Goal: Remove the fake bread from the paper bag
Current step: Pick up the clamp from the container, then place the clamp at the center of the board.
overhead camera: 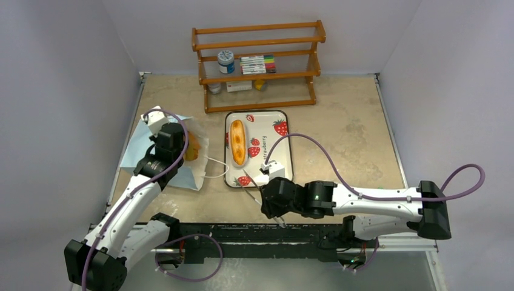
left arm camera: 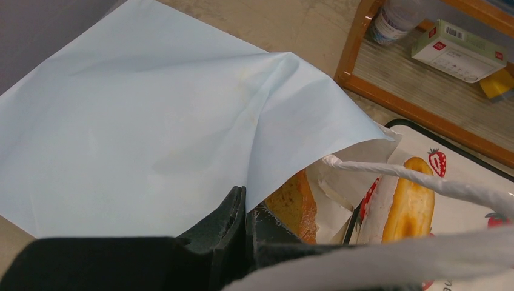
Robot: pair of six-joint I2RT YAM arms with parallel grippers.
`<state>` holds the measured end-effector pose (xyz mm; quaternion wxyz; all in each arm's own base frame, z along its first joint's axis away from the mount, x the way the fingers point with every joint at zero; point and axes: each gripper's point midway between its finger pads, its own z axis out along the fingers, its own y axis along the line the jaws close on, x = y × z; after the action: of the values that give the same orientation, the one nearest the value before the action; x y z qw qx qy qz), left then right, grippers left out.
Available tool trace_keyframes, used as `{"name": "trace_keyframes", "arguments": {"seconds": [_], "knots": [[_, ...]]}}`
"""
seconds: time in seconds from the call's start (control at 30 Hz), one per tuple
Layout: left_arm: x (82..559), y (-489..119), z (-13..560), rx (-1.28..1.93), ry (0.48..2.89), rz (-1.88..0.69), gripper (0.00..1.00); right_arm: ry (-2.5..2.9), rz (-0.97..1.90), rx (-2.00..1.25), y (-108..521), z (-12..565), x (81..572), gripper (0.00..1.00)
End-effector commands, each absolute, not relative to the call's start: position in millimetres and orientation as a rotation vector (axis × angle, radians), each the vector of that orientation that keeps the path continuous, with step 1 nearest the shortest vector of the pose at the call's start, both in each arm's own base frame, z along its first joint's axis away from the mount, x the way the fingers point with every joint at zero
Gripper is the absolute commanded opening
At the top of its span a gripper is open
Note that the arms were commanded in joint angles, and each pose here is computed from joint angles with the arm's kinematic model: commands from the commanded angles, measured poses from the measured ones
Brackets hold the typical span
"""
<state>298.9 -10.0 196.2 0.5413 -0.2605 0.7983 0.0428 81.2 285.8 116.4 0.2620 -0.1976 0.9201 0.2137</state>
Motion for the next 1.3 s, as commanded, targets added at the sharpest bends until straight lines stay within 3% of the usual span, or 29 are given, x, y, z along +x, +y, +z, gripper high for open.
{"name": "trace_keyframes", "arguments": {"seconds": [0.0,0.17,0.27,0.53,0.73,0.9,1.27], "knots": [[299,-11,202,-0.609,1.879,0.072,0.0,2.416,0.644,-0.513,290,154,86,0.38],[296,-11,199,-0.617,1.882,0.06,0.0,2.407,0.652,-0.507,282,156,85,0.38],[294,-11,196,-0.622,1.887,0.058,0.0,2.399,0.67,-0.503,283,160,85,0.29],[290,-6,193,-0.634,1.896,0.092,0.0,2.288,0.691,-0.426,287,206,102,0.27],[281,7,194,-0.677,1.88,0.159,0.0,2.222,0.715,-0.456,312,229,111,0.2],[272,18,198,-0.746,1.846,0.199,0.0,2.174,0.677,-0.486,348,230,139,0.08],[260,28,200,-0.802,1.815,0.228,0.0,2.081,0.73,-0.538,408,192,244,0.0]]}}
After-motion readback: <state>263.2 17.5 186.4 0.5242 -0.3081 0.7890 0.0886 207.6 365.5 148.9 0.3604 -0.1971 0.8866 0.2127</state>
